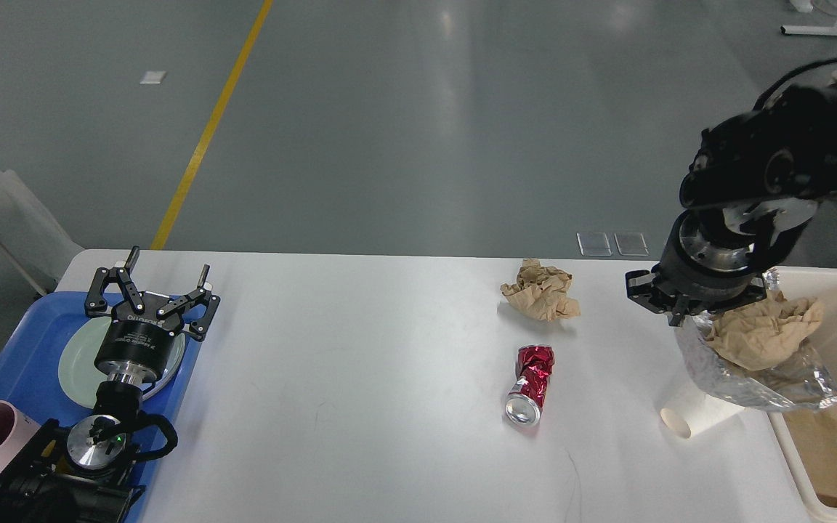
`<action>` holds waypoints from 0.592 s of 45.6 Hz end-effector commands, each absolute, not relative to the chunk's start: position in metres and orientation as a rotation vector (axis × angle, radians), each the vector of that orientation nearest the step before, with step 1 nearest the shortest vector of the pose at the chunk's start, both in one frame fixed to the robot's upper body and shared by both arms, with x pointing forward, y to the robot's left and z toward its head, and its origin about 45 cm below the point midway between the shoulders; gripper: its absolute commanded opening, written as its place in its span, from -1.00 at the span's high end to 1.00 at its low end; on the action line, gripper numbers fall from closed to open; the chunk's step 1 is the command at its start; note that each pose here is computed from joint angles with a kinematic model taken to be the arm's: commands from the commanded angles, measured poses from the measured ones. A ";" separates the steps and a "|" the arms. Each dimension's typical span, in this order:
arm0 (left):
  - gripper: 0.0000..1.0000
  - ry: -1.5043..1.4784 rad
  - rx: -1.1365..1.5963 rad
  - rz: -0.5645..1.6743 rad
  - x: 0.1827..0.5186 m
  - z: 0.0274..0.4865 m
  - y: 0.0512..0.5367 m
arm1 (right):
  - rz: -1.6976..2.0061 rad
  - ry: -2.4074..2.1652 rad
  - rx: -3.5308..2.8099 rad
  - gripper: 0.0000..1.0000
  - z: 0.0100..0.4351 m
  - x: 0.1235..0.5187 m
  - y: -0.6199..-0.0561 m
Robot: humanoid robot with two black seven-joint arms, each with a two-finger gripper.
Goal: Tidy desktop
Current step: 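Carry the foil sheet into the white bin and release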
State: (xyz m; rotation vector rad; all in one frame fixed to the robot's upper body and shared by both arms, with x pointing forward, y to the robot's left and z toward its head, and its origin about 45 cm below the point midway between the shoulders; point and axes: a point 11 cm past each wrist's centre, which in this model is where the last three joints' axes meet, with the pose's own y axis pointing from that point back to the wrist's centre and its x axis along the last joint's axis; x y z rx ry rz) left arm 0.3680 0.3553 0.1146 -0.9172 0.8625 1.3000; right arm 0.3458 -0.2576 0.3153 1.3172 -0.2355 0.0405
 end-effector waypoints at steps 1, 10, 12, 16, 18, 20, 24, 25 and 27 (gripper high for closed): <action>-0.93 0.864 -0.916 1.301 0.368 0.114 0.355 | -0.005 -0.240 1.336 1.00 0.343 0.338 -0.273; -0.93 0.864 -0.915 1.301 0.368 0.114 0.355 | 0.027 -0.260 1.469 1.00 0.351 0.339 -0.290; -0.93 0.864 -0.916 1.301 0.368 0.114 0.355 | 0.035 -0.256 1.469 1.00 0.352 0.338 -0.294; -0.93 0.864 -0.915 1.301 0.368 0.114 0.355 | 0.048 -0.255 1.448 1.00 0.354 0.338 -0.304; -0.93 0.863 -0.914 1.301 0.367 0.114 0.356 | 0.045 -0.257 1.437 1.00 0.354 0.338 -0.309; -0.93 0.863 -0.914 1.301 0.367 0.114 0.356 | 0.042 -0.268 1.434 1.00 0.353 0.338 -0.315; -0.93 0.864 -0.913 1.304 0.367 0.114 0.356 | 0.032 -0.288 1.415 1.00 0.336 0.338 -0.340; -0.93 0.863 -0.913 1.303 0.367 0.114 0.356 | 0.036 -0.293 1.408 1.00 0.331 0.338 -0.346; -0.93 0.864 -0.915 1.303 0.367 0.114 0.356 | 0.041 -0.303 1.394 1.00 0.322 0.339 -0.361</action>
